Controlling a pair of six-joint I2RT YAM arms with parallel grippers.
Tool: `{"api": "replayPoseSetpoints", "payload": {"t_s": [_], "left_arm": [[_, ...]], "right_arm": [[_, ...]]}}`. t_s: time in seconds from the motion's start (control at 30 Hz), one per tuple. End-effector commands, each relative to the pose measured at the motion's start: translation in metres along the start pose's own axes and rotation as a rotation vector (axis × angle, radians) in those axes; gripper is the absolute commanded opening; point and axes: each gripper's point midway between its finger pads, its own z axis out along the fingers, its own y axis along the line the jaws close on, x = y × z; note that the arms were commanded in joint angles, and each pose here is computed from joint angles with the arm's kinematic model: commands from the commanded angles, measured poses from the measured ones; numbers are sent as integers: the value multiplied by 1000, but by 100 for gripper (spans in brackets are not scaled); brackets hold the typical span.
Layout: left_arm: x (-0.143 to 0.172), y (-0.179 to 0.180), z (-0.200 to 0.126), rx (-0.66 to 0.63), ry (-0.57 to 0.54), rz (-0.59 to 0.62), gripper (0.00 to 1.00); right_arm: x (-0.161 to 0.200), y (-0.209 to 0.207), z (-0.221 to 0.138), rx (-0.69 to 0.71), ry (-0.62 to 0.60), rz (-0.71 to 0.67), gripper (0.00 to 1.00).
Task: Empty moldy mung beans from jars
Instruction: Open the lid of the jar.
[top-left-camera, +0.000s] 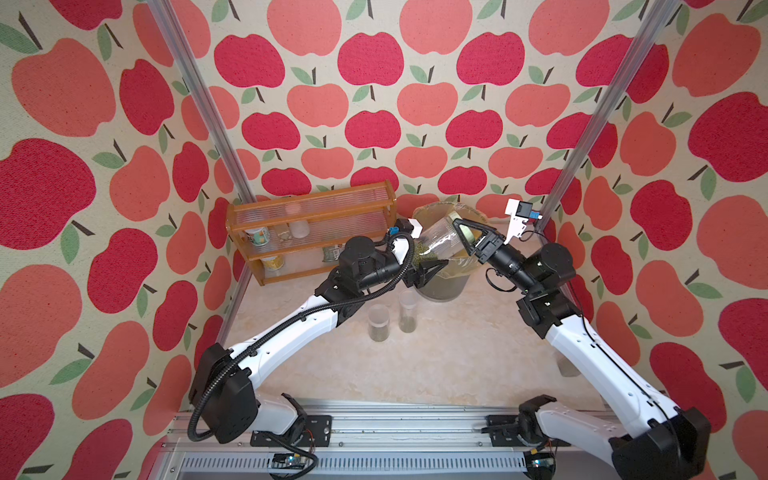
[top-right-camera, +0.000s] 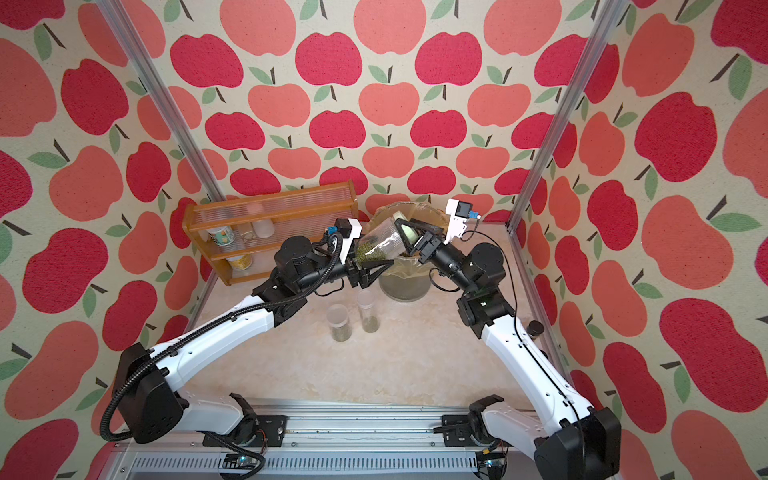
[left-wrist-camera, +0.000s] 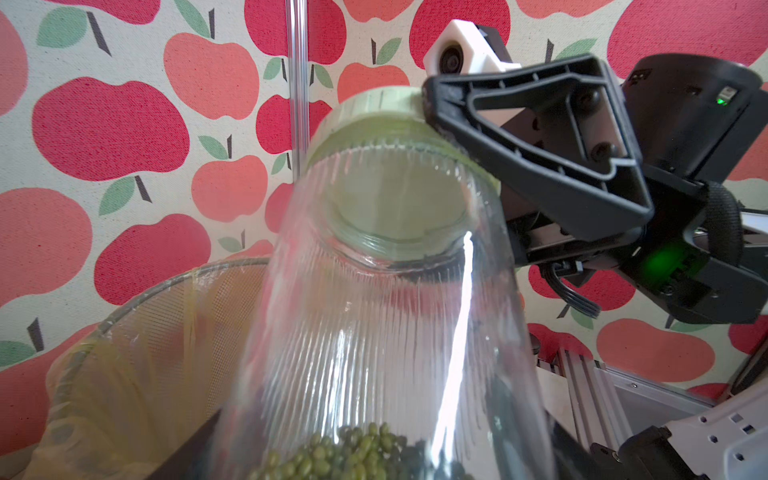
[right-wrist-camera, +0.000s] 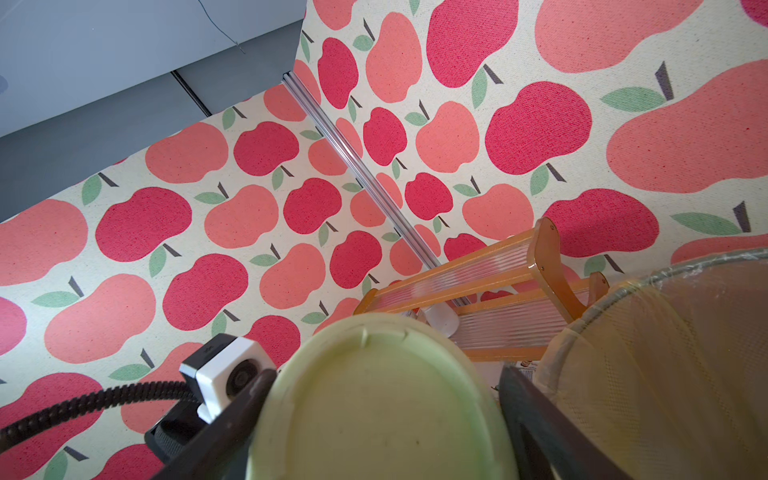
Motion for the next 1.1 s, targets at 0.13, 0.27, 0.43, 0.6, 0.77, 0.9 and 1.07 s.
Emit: {"api": "replayPoseSetpoints", "payload": {"t_s": [0.13,0.27,0.43,0.6,0.77,0.9,1.07], "left_arm": [[-72,12,-19,-34,-195,54,27],[-72,12,-23,12,-183,50,27],[-70,7,-21,70,-153,59,28],[-67,4,-17,108,-132,68,27],[-63,1,-17,144,-102,73,28],[-61,3,-18,138,-85,83,28],[-61,0,-20,161,-79,84,28]], "right_arm": [[-5,23,-12,-91,-27,-89,76],[-7,35,-16,-139,-41,-151,76],[-10,45,-19,-168,-45,-206,76],[-9,48,-22,-181,-54,-257,76],[-5,47,-22,-195,-52,-307,77],[-3,46,-21,-193,-36,-350,77],[-1,49,-21,-214,-30,-372,77]]}}
